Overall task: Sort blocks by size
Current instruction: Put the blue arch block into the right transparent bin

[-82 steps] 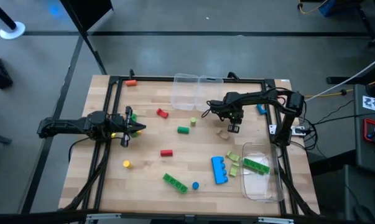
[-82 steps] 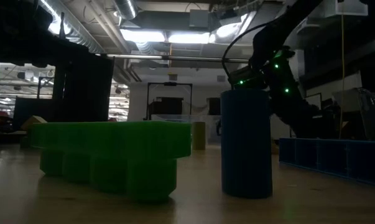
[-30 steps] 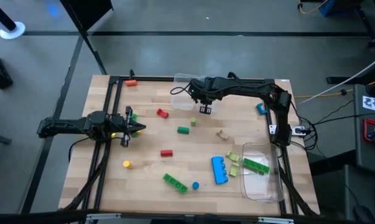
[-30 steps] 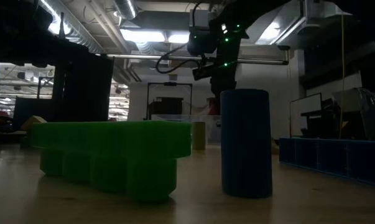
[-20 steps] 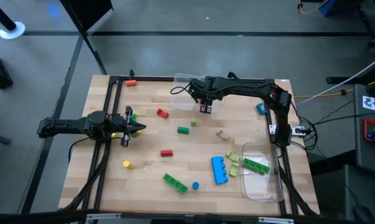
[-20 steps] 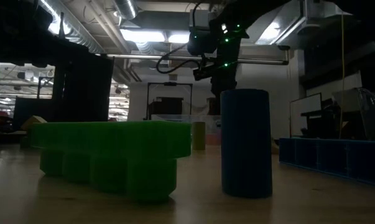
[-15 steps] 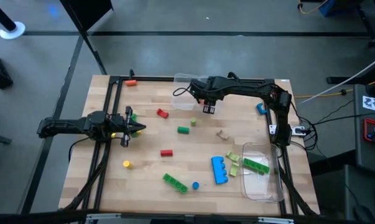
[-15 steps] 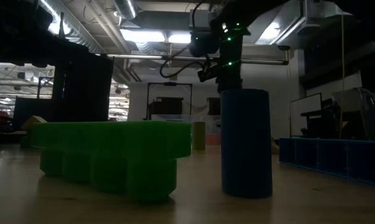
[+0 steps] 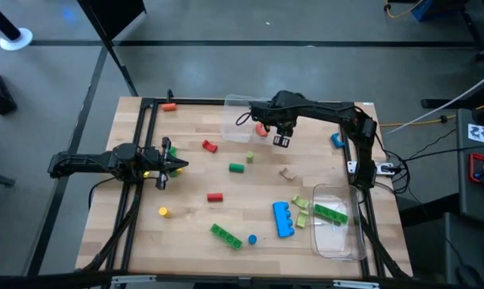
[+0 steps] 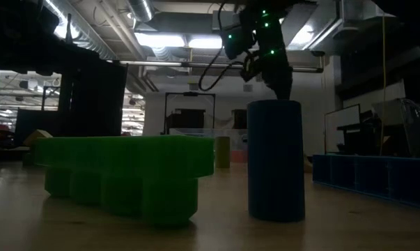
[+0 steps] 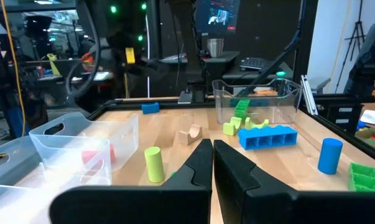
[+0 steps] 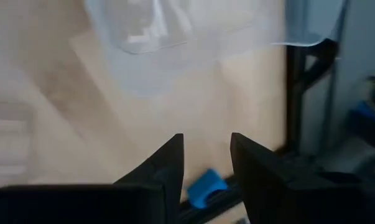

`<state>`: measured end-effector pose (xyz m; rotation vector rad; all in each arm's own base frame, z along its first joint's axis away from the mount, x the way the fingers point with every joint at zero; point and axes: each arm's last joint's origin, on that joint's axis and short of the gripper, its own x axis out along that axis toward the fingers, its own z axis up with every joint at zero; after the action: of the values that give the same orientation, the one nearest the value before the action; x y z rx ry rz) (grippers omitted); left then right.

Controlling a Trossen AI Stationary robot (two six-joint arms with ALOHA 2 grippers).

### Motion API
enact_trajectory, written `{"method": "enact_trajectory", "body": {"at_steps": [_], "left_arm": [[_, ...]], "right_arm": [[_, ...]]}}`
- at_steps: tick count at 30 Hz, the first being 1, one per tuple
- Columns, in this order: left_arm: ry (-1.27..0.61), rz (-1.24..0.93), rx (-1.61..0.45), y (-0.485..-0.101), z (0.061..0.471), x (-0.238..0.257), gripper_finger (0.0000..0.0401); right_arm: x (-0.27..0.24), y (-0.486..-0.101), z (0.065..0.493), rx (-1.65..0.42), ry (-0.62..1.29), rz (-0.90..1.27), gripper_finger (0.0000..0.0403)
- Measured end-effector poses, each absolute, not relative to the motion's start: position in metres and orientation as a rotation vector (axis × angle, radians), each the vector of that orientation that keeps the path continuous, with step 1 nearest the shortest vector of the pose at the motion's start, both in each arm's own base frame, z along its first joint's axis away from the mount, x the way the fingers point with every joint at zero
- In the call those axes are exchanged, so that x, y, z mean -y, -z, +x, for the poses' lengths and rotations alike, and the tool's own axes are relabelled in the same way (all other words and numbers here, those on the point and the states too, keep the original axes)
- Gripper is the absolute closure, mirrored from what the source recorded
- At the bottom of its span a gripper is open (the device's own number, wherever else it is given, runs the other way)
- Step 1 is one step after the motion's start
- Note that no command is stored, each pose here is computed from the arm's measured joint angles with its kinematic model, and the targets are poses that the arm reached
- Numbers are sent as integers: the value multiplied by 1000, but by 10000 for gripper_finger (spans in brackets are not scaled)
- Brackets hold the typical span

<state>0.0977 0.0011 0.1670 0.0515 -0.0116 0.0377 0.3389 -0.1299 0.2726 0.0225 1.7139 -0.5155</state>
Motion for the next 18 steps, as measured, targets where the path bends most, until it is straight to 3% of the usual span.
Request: {"method": "enact_trajectory", "body": {"at_steps": [5, 12, 18], "left_arm": [[-37, 51, 11, -167, 98, -1, 401], [-38, 51, 12, -167, 98, -1, 401], [-38, 51, 12, -167, 98, -1, 401]], "right_arm": [[123, -295, 325, -1672, 466, 103, 272], [111, -326, 290, -1558, 587, 191, 272], [106, -316, 254, -1545, 746, 311, 272]]}}
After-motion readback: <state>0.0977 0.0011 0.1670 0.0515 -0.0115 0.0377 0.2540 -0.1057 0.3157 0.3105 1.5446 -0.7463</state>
